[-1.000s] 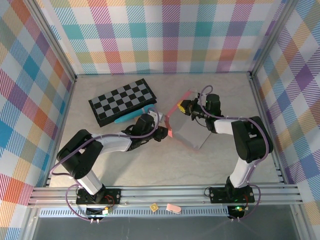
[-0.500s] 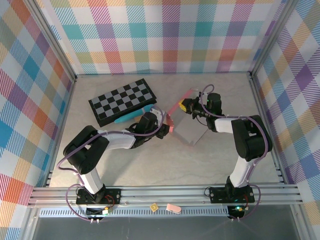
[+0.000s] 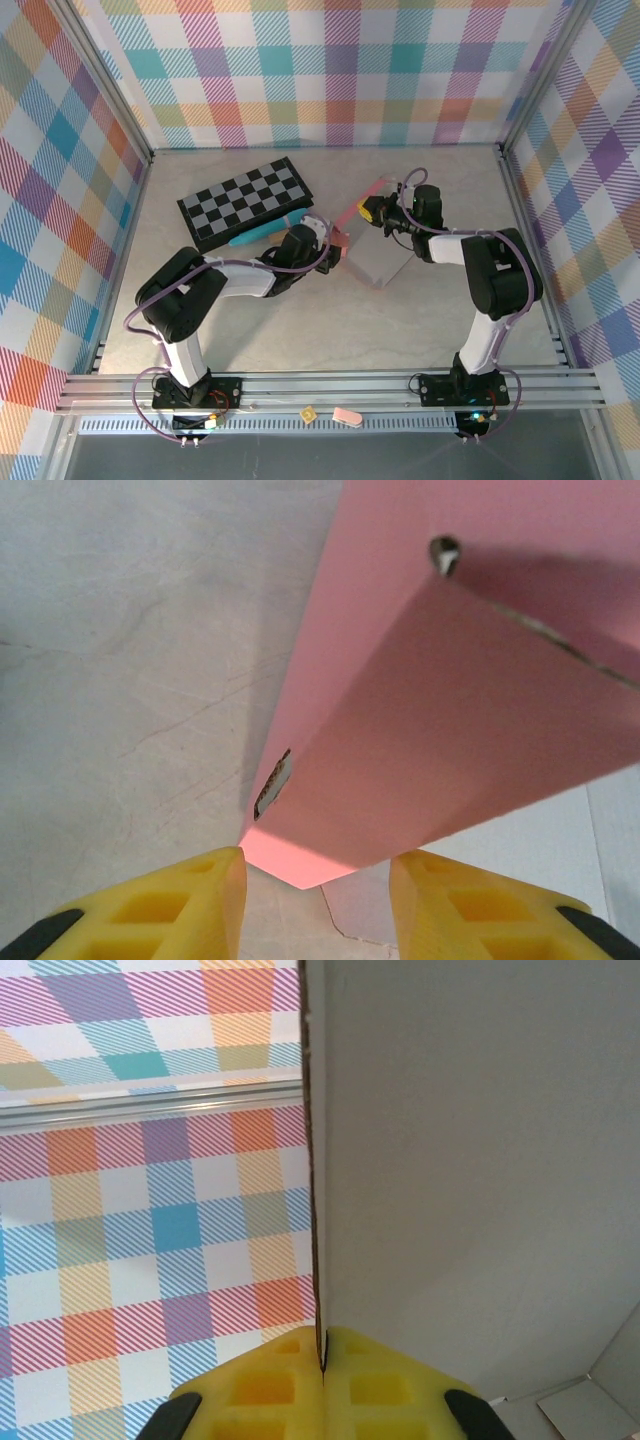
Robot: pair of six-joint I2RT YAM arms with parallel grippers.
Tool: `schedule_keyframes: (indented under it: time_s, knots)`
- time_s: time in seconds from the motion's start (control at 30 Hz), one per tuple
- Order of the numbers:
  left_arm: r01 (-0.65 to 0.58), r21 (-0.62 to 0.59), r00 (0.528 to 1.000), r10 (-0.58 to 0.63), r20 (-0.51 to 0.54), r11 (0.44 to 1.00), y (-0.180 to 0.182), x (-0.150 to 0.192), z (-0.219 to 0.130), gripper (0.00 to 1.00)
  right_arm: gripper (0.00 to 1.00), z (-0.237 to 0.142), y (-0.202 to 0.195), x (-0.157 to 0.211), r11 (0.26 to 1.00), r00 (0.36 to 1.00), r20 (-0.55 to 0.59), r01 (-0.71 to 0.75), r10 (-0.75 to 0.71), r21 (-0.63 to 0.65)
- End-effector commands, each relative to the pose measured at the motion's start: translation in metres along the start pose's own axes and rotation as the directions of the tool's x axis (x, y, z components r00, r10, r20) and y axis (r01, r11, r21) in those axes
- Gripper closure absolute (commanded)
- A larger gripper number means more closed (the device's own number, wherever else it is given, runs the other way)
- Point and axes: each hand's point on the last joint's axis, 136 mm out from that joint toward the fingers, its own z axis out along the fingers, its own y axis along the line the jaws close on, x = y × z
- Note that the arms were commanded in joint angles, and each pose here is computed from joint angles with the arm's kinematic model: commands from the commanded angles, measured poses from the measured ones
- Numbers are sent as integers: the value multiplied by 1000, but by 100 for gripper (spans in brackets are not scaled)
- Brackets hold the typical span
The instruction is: Fold the paper box
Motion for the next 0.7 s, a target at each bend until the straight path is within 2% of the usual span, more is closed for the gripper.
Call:
schedule_keyframes:
  time_s: [0.0,0.2,0.47,0.67]
  knots:
    - [21,-23,995,-18,98,1000,-1,-27,4,57,100,7,-9,2,1000,1000,-15,0,0,-11]
    - [33,-64,993,-25,116,997,6,-29,7,57,100,13,-15,4,1000,1000,20,-2,2,19]
    - [62,-113,986,-44,158,992,16,-35,9,54,100,17,-20,1,1000,997,77,-23,25,-17]
    - [84,-138,981,-58,187,987,20,-39,13,53,100,21,-27,2,999,996,76,-40,41,-9]
